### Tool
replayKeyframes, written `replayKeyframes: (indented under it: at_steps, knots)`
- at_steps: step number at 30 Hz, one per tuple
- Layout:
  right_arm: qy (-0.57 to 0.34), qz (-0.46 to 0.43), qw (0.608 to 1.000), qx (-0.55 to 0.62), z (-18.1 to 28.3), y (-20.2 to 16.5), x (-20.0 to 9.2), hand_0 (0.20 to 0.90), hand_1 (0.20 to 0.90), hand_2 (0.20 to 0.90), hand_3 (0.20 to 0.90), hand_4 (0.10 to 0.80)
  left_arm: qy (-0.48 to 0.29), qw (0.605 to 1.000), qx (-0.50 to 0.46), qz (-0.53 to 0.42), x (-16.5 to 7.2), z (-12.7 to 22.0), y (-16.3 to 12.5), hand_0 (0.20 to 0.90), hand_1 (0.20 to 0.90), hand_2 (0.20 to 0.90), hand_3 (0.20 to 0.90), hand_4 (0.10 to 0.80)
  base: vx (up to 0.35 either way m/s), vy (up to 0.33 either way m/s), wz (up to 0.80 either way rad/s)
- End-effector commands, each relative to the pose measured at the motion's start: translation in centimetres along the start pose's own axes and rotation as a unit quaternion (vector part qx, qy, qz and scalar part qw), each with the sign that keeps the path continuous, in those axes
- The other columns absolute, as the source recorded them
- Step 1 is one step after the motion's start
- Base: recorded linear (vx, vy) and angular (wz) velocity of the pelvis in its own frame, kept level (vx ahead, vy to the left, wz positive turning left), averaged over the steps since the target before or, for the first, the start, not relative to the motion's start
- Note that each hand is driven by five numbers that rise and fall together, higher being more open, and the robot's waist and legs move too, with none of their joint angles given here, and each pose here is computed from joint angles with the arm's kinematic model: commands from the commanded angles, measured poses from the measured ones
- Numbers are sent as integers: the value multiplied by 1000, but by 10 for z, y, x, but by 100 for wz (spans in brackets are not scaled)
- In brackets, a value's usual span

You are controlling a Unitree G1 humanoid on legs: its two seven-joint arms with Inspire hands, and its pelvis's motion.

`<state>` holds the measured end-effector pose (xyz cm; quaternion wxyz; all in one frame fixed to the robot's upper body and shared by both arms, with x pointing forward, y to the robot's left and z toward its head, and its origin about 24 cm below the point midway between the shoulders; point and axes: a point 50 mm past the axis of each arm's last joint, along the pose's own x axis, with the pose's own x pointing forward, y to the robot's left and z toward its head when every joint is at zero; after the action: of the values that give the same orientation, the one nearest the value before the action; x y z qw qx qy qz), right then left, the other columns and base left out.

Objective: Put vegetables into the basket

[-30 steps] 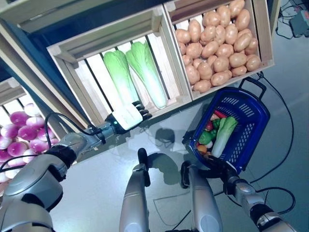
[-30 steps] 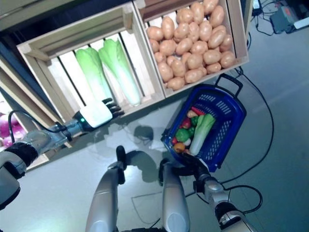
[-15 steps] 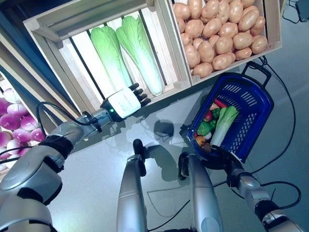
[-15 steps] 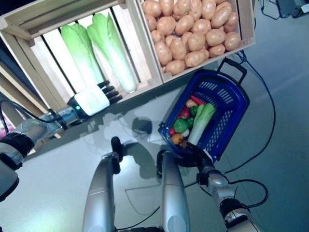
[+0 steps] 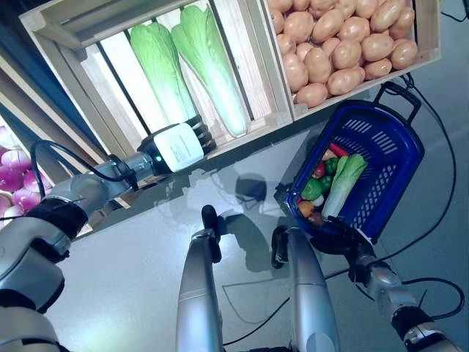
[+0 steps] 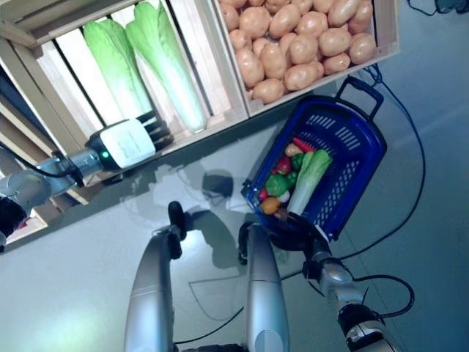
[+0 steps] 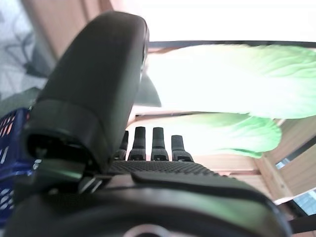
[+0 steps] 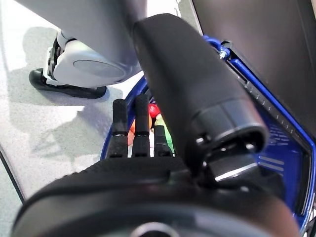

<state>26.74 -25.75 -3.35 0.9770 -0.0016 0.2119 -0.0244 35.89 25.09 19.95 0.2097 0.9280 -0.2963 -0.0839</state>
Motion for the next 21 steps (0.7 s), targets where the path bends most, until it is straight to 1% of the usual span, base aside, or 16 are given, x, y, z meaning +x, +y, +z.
replayKeyframes:
  at_steps: [1,8,10,12,16,21]
  knots:
    - [19,-37,999,0,-19,-30,-21,900,900,900,900,800,90,991,80,52,-1,-66,39,900,900,900,900,800,31,-4,9]
    - [9,-42,999,7,-17,-32,-22,900,900,900,900,800,101,987,119,47,0,-78,45,900,900,900,900,800,26,14,1]
    - [6,-47,999,15,-15,-34,-23,900,900,900,900,800,115,984,124,47,0,-83,46,900,900,900,900,800,5,9,-2]
    - [6,-49,999,15,-16,-35,-23,900,900,900,900,800,113,985,122,49,1,-84,45,900,900,900,900,800,0,0,0]
    - [-2,-45,999,13,-13,-32,-23,900,900,900,900,800,86,987,124,51,5,-77,42,900,900,900,900,800,-5,5,-2]
    - [-6,-46,999,24,-12,-31,-26,900,900,900,900,800,95,986,120,60,7,-71,35,900,900,900,900,800,30,22,1]
